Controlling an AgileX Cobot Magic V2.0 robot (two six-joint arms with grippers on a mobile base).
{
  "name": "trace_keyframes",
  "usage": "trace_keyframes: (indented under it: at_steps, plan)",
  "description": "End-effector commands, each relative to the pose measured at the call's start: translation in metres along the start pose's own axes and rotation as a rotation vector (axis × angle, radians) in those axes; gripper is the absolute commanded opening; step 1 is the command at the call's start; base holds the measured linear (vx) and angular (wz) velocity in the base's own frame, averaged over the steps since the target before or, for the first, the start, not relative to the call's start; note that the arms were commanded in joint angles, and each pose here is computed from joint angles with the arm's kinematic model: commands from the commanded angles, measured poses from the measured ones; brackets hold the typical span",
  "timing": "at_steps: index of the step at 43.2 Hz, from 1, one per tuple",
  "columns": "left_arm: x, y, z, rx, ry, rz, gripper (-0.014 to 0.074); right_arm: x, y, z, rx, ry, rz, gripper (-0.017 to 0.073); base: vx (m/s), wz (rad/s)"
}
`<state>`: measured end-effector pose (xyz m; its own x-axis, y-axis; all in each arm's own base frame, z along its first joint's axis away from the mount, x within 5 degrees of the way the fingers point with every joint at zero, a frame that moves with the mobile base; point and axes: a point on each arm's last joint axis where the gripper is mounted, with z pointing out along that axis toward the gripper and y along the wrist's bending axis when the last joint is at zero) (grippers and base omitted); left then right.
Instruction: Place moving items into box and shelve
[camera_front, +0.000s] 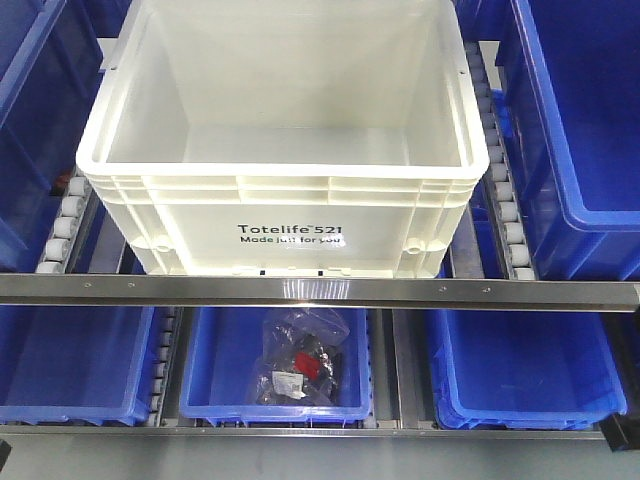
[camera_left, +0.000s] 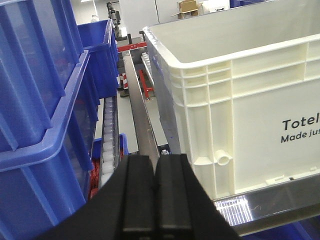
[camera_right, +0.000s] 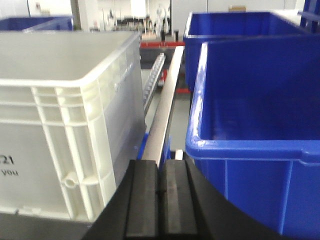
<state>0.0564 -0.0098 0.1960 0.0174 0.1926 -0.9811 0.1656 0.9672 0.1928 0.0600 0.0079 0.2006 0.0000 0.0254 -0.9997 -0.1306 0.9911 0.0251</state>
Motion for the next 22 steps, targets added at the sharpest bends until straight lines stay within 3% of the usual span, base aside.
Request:
trace_keyframes:
  at_steps: [1, 22]
  plan:
    - [-0.0062, 0.0018, -0.0016, -0.022, -0.090, -0.002, -0.0007, -0.0036, 0.0000, -0.0053, -0.001, -0.091, 0.006, -0.0008, 0.00, 0.00]
    - [-0.0062, 0.0018, -0.0015, -0.022, -0.089, -0.003, -0.0007, -0.0012, 0.0000, -0.0035, -0.002, -0.059, 0.003, -0.0008, 0.00, 0.00]
